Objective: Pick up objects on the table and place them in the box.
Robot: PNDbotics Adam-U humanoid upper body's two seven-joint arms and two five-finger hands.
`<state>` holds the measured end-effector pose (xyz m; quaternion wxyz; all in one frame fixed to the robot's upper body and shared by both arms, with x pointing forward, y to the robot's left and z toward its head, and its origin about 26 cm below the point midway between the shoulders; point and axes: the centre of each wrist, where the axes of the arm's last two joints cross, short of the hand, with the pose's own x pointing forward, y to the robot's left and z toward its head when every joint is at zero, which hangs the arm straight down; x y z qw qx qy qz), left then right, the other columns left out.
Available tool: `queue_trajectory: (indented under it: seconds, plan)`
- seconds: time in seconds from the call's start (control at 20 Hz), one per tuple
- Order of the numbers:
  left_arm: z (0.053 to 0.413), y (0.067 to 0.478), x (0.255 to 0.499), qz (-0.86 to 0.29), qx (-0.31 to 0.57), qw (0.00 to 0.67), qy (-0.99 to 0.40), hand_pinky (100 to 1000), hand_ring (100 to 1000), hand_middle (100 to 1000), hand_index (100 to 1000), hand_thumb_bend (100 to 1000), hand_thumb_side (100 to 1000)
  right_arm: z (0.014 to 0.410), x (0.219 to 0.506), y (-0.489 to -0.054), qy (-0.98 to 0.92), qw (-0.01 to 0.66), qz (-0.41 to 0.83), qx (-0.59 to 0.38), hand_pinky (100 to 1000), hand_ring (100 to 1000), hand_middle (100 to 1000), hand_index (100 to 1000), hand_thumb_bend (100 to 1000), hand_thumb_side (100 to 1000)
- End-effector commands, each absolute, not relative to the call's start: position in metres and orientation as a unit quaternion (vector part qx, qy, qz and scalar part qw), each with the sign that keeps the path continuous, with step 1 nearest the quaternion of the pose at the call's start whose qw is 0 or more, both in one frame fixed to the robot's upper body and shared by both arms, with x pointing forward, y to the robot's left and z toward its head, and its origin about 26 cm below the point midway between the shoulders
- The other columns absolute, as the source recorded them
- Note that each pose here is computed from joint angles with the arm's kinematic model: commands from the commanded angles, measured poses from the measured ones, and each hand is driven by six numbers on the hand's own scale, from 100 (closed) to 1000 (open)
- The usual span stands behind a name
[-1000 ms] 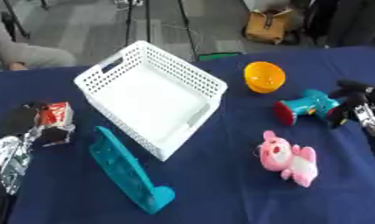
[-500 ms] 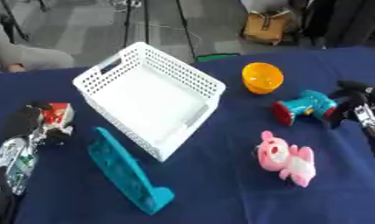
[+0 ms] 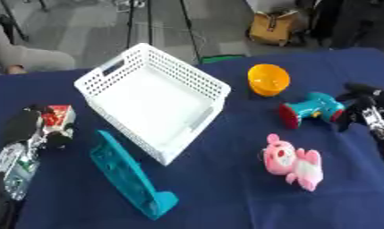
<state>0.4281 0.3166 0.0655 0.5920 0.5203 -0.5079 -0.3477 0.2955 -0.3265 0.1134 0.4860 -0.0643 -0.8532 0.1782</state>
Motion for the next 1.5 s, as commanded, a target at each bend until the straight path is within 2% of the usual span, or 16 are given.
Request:
queue_trajectory:
  seconds: [0.05, 0.4, 0.5, 0.7, 0.75, 0.85, 1.1, 1.15, 1.45, 1.5]
  plan:
    - [0.113, 0.328, 0.431, -0.311, 0.539, 0.554, -0.553, 302, 402, 785, 785, 100, 164, 0.119, 0.295, -0.329, -0.857, 0.478, 0.182, -0.068, 374, 470, 650, 829, 100, 660]
    - [0.193, 0.336, 0.419, -0.244, 0.542, 0.507, -0.624, 296, 397, 793, 787, 100, 195, 0.118, 0.295, -0.330, -0.855, 0.480, 0.182, -0.070, 374, 470, 650, 829, 100, 660]
    - [0.213, 0.330, 0.417, -0.231, 0.535, 0.488, -0.649, 293, 394, 794, 786, 100, 211, 0.118, 0.295, -0.330, -0.855, 0.480, 0.183, -0.069, 374, 470, 650, 829, 100, 659]
    - [0.233, 0.300, 0.421, -0.269, 0.495, 0.454, -0.691, 298, 398, 791, 788, 100, 172, 0.117, 0.295, -0.328, -0.854, 0.481, 0.186, -0.065, 374, 470, 650, 829, 100, 659]
    - [0.235, 0.291, 0.422, -0.285, 0.484, 0.445, -0.697, 309, 406, 788, 791, 100, 128, 0.117, 0.296, -0.328, -0.854, 0.481, 0.187, -0.064, 373, 469, 650, 829, 100, 659]
    - [0.238, 0.268, 0.427, -0.339, 0.461, 0.417, -0.706, 333, 421, 783, 798, 100, 100, 0.116, 0.296, -0.328, -0.854, 0.481, 0.189, -0.062, 373, 469, 650, 830, 100, 658]
    - [0.234, 0.218, 0.435, -0.467, 0.429, 0.335, -0.696, 371, 446, 769, 807, 105, 100, 0.116, 0.297, -0.326, -0.854, 0.480, 0.194, -0.056, 373, 469, 650, 830, 100, 658]
    - [0.232, 0.211, 0.436, -0.485, 0.427, 0.322, -0.692, 389, 457, 764, 812, 166, 100, 0.116, 0.297, -0.326, -0.854, 0.480, 0.194, -0.055, 373, 469, 651, 830, 100, 657]
    - [0.195, 0.190, 0.442, -0.574, 0.412, 0.271, -0.654, 445, 492, 764, 823, 258, 100, 0.115, 0.298, -0.325, -0.854, 0.479, 0.195, -0.052, 373, 469, 651, 830, 100, 657]
    - [0.182, 0.190, 0.444, -0.590, 0.408, 0.273, -0.641, 449, 496, 765, 823, 249, 100, 0.115, 0.298, -0.325, -0.854, 0.479, 0.195, -0.052, 373, 469, 651, 829, 100, 656]
